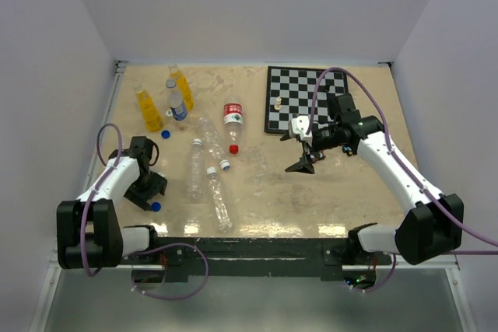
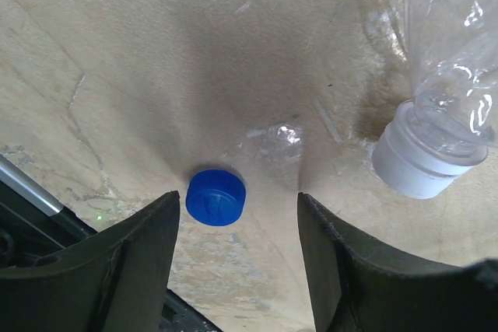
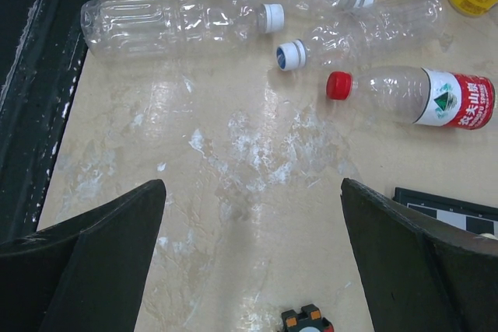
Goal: Unscrew the bottle caps
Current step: Pick up the bottle cap from the center of the board.
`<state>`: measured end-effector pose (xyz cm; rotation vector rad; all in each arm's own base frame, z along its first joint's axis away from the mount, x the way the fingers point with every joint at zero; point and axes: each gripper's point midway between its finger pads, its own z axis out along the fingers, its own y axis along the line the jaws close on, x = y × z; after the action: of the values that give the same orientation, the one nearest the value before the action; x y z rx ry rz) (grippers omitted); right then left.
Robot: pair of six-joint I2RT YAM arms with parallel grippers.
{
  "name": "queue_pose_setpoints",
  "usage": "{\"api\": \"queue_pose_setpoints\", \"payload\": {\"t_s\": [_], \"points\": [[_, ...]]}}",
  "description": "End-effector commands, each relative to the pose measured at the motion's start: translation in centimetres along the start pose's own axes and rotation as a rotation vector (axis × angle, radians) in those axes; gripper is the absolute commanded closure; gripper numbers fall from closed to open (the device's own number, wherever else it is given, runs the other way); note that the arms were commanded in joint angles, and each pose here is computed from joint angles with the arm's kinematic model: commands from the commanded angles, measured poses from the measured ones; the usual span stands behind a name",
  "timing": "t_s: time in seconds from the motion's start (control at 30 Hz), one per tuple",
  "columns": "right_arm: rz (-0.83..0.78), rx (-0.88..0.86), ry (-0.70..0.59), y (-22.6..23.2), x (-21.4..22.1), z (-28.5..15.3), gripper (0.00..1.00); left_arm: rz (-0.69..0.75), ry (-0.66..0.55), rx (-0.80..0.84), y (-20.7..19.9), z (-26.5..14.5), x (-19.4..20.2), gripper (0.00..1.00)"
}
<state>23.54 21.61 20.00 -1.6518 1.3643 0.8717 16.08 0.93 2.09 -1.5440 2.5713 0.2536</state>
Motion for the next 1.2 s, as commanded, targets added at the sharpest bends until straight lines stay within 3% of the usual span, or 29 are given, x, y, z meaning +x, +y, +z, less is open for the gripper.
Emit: {"api": "queue_pose_setpoints", "payload": {"t_s": [0.0,0.3,0.43,0.57,0.73,1.17], "points": [[-0.073,0.030,-0.016,-0.3,-2.0,-0.9,0.02,-0.054,-0.020,0.026,-0.9,0.2,-1.0,0.34],[-0.078,0.039,-0.013,-0.4,-2.1,-1.1,0.02,-0.056,0.011,0.014,-1.0,0.7,-0.9,0.36],[-0.076,0.042,-0.012,-0.4,-2.0,-1.2,0.02,-0.047,0.023,0.030,-1.4,0.6,-0.9,0.47],[-0.076,0.042,-0.011,-0.5,-2.0,-1.1,0.02,-0.029,0.052,0.089,-2.3,0.0,-0.4,0.50],[-0.070,0.040,-0.010,-0.5,-1.8,-1.0,0.02,0.004,0.088,0.125,-2.4,-0.9,0.4,0.39],[-0.073,0.048,-0.009,-0.6,-1.9,-1.3,0.02,0.006,0.084,0.062,-1.7,-0.4,0.4,0.42]]}}
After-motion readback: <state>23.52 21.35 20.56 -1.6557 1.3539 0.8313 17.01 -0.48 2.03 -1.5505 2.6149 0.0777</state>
